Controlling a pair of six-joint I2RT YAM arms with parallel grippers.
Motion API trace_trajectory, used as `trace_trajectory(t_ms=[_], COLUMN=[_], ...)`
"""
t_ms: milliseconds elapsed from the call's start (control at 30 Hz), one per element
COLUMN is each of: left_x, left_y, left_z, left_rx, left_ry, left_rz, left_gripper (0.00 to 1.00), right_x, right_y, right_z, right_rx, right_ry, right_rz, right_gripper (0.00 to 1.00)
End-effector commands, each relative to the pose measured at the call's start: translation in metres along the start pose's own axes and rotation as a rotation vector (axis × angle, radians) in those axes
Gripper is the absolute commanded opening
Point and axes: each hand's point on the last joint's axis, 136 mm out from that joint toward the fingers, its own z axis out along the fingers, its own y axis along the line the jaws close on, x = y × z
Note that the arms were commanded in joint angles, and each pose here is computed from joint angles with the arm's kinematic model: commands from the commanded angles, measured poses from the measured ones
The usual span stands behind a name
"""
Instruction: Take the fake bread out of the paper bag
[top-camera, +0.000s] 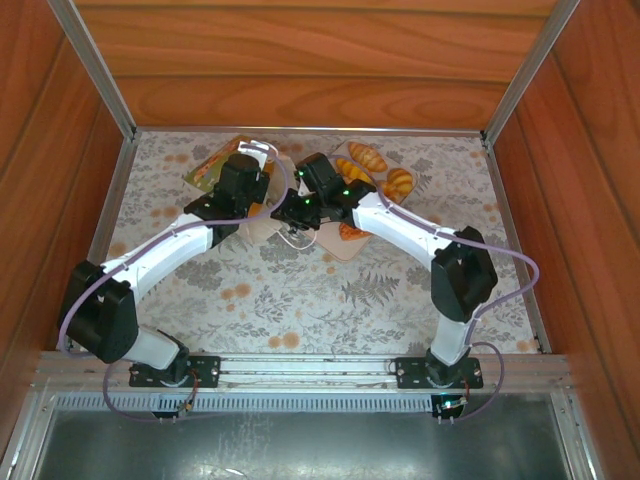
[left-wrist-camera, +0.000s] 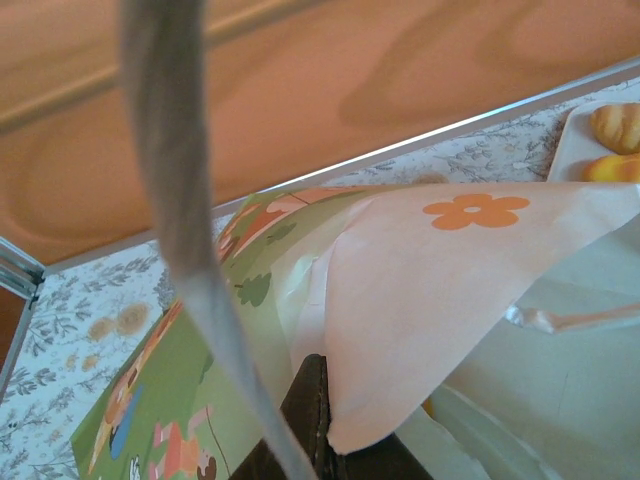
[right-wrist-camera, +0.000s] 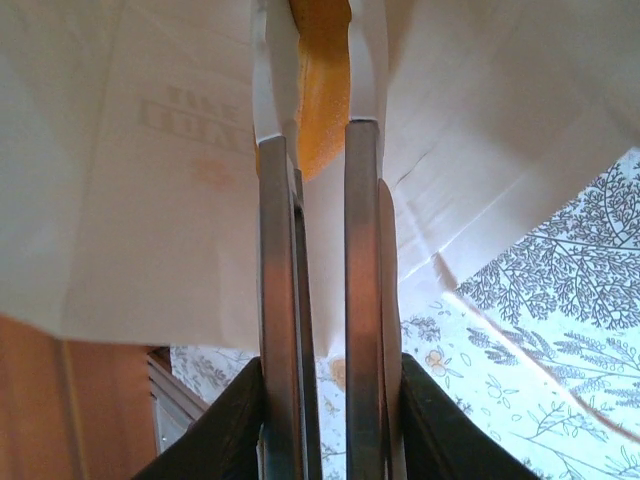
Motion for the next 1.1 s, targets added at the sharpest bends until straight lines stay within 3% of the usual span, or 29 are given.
trace_trajectory(t_ms=[0, 367, 1067], left_x=[-0.012, -0.021, -0.023], left_y=[0.002, 0.006, 0.012], left_z=[0.003, 0.010, 0.015], left_rx=[-0.029, -0.067, -0.107], left_ry=[-0.021, -0.022, 0.020], left_rz=[-0.014, 0.011, 0.050], left_gripper=[0.00, 0.00, 0.00], right_x=[0.004, 0.027, 0.054], right_y=[0.013, 0.012, 0.008], right_z=[-0.017, -0.039, -0.109], right_rx=[-0.042, -0.048, -0.019], right_ry=[-0.007, 0.049, 0.011], right_rz=[-0.049, -0.078, -0.151], right_gripper=[0.00, 0.00, 0.00])
